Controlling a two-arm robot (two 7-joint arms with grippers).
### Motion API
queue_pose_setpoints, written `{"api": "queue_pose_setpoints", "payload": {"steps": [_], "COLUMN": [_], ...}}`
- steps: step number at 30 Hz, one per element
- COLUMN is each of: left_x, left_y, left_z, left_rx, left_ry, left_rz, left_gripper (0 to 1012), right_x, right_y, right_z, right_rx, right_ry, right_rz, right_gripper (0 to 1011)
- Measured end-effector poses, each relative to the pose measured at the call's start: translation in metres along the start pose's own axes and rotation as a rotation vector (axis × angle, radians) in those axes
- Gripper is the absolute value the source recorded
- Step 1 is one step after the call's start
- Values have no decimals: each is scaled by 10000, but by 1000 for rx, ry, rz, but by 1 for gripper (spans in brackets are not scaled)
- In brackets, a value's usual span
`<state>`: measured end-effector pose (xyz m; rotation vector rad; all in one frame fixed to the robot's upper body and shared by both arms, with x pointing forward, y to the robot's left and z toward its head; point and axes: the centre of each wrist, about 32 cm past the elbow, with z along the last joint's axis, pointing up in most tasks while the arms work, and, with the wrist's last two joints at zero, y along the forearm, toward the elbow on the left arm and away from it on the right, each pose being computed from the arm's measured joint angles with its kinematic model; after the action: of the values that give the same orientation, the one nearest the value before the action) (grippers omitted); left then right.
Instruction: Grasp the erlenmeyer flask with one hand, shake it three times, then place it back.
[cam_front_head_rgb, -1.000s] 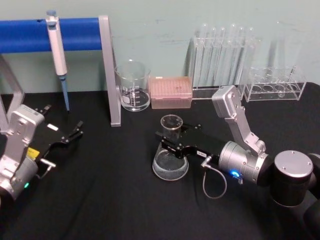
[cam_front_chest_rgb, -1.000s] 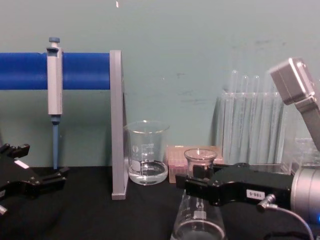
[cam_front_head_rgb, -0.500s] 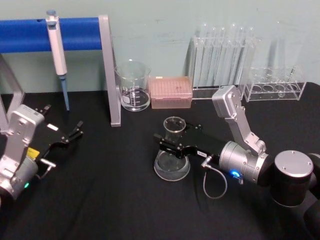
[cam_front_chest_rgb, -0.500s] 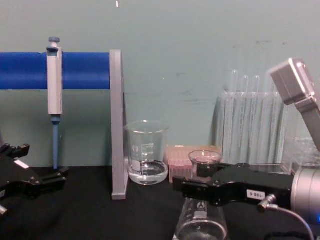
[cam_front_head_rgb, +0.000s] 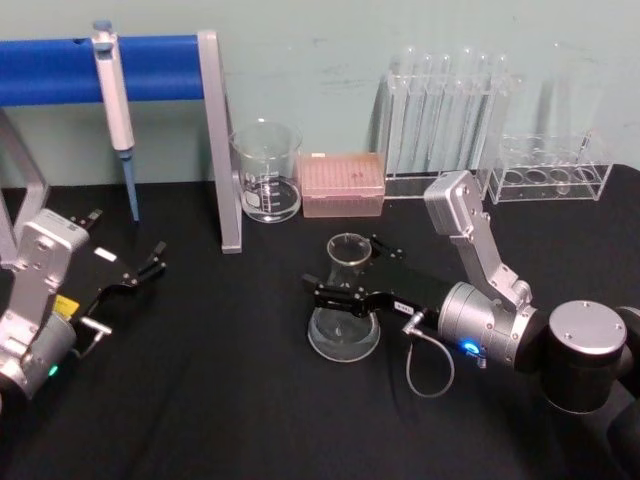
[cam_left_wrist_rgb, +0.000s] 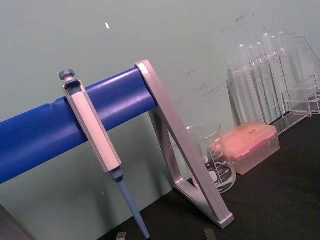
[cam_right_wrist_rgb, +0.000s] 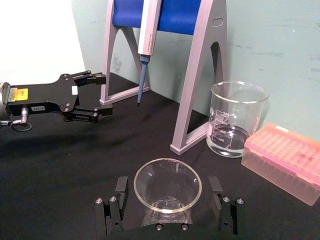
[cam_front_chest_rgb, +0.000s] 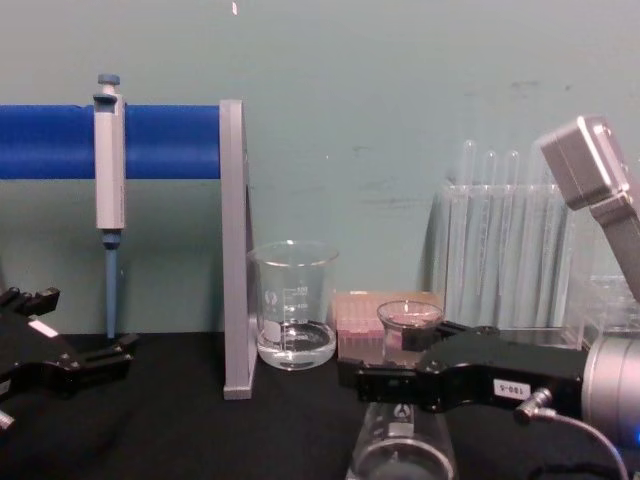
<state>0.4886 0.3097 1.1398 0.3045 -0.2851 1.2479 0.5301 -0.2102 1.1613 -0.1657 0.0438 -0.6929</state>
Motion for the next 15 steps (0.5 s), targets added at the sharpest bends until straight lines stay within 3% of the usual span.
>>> {"api": "queue_pose_setpoints", "payload": {"steps": [8, 15], "left_x": [0, 0], "left_y": [0, 0], "left_z": [0, 0], "left_rx": [0, 0], "left_ry": [0, 0], "left_rz": [0, 0], "left_gripper": [1001, 1001], "right_x": [11, 47], "right_y": [-23, -194], "right_z": [0, -3], "right_rx": [1, -4], "right_ry": [1, -9], "right_rz": [6, 22], "right_gripper": [1000, 1000]}}
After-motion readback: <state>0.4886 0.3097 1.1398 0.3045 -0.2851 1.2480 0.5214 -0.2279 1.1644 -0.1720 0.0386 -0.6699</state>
